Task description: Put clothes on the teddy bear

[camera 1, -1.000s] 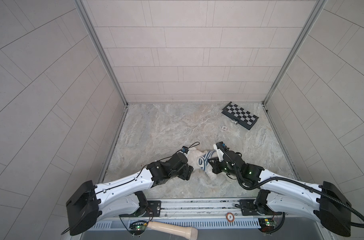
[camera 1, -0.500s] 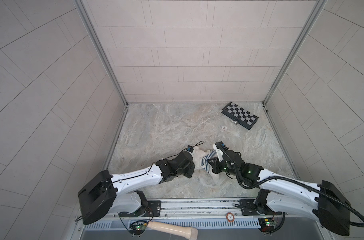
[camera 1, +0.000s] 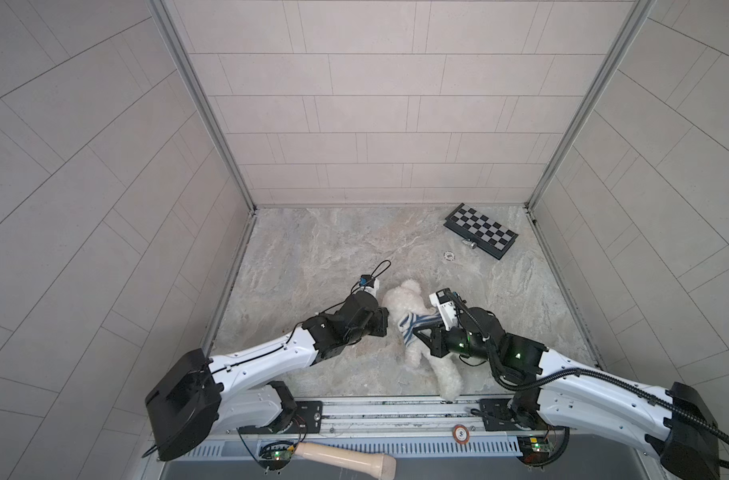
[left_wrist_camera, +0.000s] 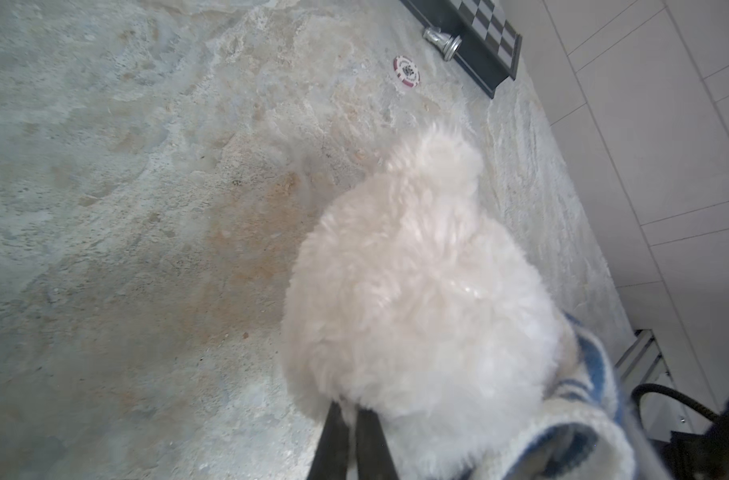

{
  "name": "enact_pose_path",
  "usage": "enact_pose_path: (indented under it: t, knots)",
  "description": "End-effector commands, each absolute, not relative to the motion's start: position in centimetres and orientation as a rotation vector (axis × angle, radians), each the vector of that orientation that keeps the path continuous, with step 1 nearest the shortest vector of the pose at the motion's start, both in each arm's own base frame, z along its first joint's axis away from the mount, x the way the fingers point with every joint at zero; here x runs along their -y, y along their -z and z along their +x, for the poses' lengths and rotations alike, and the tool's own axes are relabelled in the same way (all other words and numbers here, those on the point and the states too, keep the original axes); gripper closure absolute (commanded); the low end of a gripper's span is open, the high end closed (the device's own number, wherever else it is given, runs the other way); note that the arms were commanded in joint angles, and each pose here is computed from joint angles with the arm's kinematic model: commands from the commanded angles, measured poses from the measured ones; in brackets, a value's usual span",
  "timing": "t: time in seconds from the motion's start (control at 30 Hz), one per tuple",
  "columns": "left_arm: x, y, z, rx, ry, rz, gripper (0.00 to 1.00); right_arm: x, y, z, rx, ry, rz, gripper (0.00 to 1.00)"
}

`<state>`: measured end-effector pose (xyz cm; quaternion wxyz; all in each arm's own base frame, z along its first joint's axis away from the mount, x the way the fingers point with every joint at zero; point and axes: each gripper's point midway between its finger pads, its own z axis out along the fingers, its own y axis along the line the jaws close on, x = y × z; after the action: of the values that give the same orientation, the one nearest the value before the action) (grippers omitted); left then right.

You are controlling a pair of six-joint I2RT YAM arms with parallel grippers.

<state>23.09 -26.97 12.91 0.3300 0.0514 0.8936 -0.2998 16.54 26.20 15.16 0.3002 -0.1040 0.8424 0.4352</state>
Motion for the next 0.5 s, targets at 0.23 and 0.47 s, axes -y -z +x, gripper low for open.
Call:
enact_pose_path:
  t: [0.23, 0.47]
  knots:
    - [28.0, -15.1, 22.6, -2.246, 1.016, -0.044, 1.0, -29.1, -14.2, 15.9, -2.258, -1.238, -0.303, 1.0]
    - [28.5, -16.9, 23.0, -2.166, 1.17, -0.164, 1.0, -32.1, -12.5, 14.4, -2.38, -1.227, -0.429, 1.0]
